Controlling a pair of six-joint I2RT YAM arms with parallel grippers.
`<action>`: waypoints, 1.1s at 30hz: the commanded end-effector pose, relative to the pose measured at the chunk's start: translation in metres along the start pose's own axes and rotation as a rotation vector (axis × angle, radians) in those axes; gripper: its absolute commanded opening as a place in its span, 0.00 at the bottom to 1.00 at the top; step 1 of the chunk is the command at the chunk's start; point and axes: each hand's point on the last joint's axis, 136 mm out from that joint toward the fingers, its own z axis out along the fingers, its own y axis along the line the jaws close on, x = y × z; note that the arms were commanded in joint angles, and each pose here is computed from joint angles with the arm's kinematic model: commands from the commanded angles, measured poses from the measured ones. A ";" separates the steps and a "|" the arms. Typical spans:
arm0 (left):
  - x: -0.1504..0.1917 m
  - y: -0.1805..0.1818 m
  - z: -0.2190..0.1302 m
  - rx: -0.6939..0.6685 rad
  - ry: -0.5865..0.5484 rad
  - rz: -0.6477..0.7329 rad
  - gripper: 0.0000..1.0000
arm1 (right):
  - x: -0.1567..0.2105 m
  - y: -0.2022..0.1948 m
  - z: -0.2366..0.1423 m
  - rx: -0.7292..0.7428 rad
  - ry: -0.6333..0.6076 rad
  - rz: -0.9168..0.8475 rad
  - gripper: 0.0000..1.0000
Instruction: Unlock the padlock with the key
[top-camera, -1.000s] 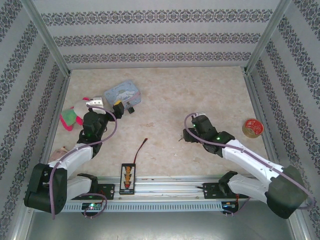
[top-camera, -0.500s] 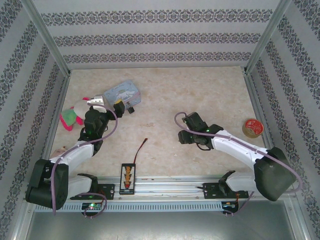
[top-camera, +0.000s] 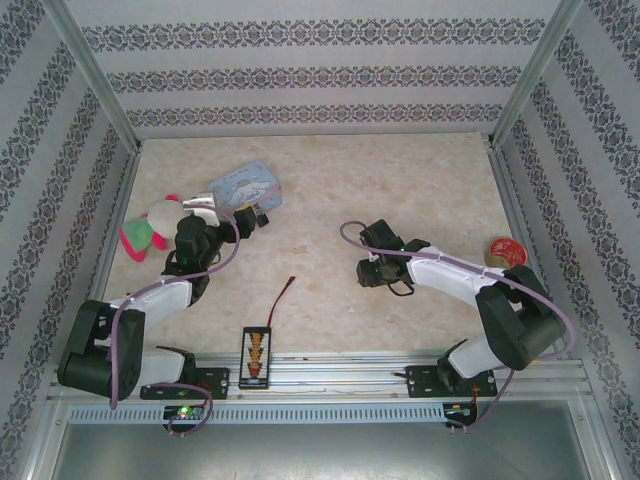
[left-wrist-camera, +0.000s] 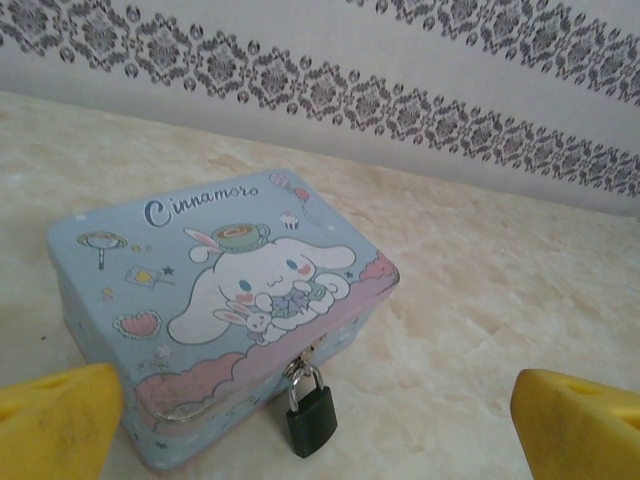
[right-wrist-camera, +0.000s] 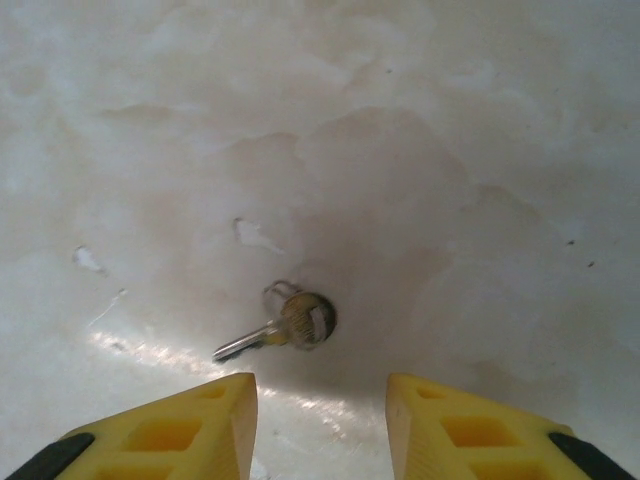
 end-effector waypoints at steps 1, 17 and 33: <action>-0.013 -0.017 0.004 0.070 -0.025 -0.013 0.99 | -0.013 0.006 0.002 -0.033 -0.017 0.020 0.39; -0.014 -0.026 0.005 0.081 0.002 0.019 0.99 | -0.023 0.000 0.026 -0.023 0.021 0.050 0.28; 0.021 -0.045 -0.007 0.104 0.083 -0.016 0.99 | -0.022 0.009 0.005 -0.081 0.026 0.223 0.00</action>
